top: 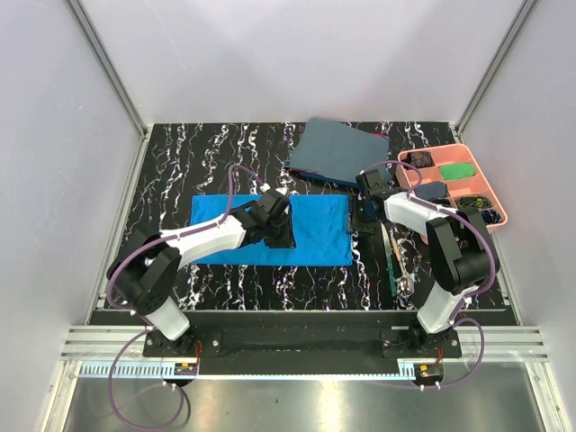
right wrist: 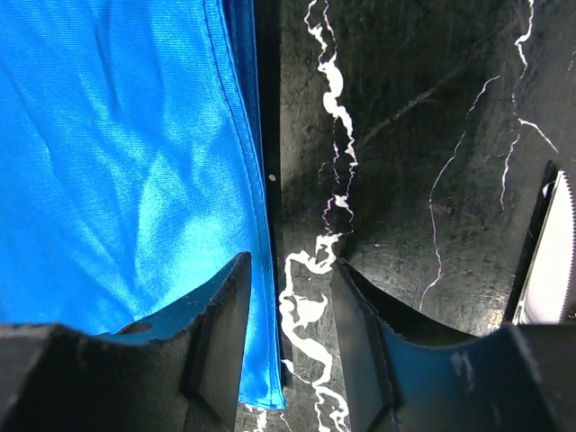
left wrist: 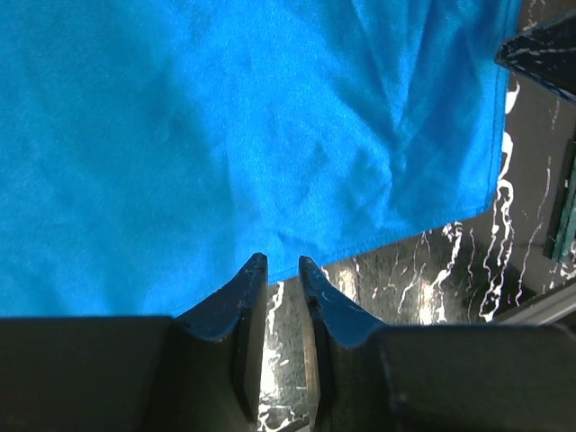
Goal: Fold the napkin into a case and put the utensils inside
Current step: Smooth out the rectangle-folded napkin at the center of the board.
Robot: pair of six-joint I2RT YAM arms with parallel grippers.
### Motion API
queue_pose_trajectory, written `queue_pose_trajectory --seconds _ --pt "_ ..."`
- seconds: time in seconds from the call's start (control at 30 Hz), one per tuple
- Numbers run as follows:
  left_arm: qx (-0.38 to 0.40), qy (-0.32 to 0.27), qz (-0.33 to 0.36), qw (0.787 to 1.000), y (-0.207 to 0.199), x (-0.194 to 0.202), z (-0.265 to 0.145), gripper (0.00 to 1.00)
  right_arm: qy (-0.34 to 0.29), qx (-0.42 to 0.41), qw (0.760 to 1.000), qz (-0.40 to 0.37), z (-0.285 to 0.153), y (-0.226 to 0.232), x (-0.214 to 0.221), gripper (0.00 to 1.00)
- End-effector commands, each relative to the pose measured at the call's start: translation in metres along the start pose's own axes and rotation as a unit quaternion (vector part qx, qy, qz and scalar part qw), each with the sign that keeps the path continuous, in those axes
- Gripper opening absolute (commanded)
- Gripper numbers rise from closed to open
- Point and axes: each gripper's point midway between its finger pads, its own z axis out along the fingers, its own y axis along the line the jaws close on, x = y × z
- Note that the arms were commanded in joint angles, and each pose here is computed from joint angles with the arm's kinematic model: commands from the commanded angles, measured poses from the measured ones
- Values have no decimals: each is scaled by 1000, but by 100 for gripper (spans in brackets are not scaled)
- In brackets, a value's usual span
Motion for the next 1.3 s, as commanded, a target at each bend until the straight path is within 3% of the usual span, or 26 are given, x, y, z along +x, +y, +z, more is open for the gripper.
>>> queue_pose_trajectory --seconds 0.0,0.23,0.47,0.93,1.03,1.17,1.27 --pt "24 -49 5 998 -13 -19 -17 24 -22 4 1000 -14 -1 8 -17 50" --pt "35 -57 7 998 -18 -23 -28 24 -2 27 999 -35 15 15 0 52" --pt "27 -71 7 997 -11 -22 -38 25 30 79 996 -29 31 -8 22 52" --pt "30 -96 1 995 -7 -34 -67 27 89 69 994 -4 53 -5 47 48" --pt "26 -121 -20 992 -2 -44 -80 31 82 82 993 0 52 -9 44 44" --pt "12 -163 -45 986 15 -57 -100 41 66 98 993 6 45 -15 42 26" --pt "3 -183 -61 981 30 -67 -114 45 49 107 993 8 39 -18 36 19"
